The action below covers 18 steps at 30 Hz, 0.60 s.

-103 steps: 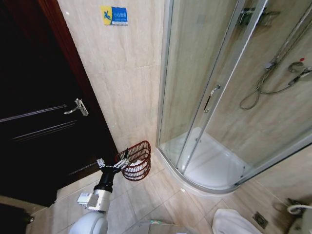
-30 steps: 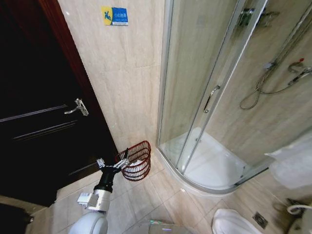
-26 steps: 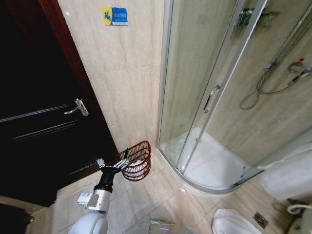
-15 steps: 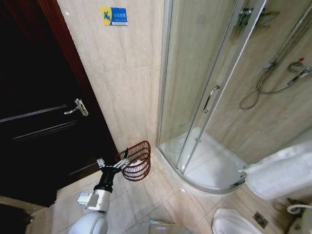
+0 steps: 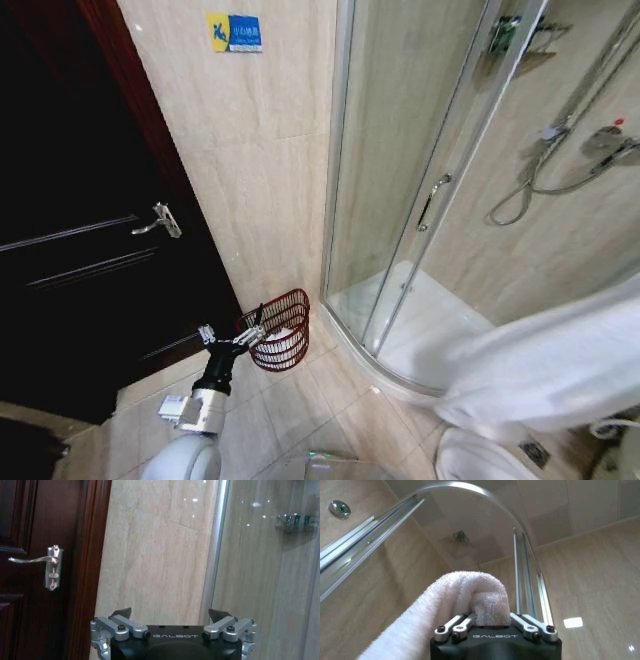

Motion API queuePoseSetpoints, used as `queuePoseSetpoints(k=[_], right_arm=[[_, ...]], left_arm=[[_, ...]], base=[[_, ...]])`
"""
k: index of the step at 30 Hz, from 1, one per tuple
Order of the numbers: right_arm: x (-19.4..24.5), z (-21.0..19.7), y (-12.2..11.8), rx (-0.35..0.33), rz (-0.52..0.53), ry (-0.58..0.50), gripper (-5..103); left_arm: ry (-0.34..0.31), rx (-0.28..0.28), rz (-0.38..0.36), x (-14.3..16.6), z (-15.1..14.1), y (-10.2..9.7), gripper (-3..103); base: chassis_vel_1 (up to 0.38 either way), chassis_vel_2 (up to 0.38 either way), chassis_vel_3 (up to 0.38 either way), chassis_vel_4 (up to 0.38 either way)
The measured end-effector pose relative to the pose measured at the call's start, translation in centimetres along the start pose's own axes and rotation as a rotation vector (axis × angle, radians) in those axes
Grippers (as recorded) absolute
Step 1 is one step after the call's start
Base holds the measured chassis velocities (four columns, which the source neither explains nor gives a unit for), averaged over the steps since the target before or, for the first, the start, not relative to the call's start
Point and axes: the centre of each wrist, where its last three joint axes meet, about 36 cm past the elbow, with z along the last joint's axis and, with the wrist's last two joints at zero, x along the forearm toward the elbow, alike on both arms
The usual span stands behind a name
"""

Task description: Discard the used towel into the hamper.

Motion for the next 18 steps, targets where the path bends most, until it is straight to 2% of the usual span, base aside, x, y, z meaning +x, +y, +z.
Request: queuePoseSetpoints(k=[9,14,18], right_arm=[[-0.6,-0.8,1.6,-0.047,0.016,0.018,14],[-1.6,-2.9,3.6,-0.135,0.025,0.045,14],[-2.2,-4.3,4.6,-0.177,0.015,0.061,14]], left_arm=[[0.0,0.0,0.0,0.0,0.0,0.0,100],[0.0,0.0,0.0,0.0,0.0,0.0,100],[0.0,0.0,0.0,0.0,0.0,0.0,100]], base=[[0.0,0.0,0.0,0.0],[0.0,0.0,0.0,0.0],[0.0,0.0,0.0,0.0]])
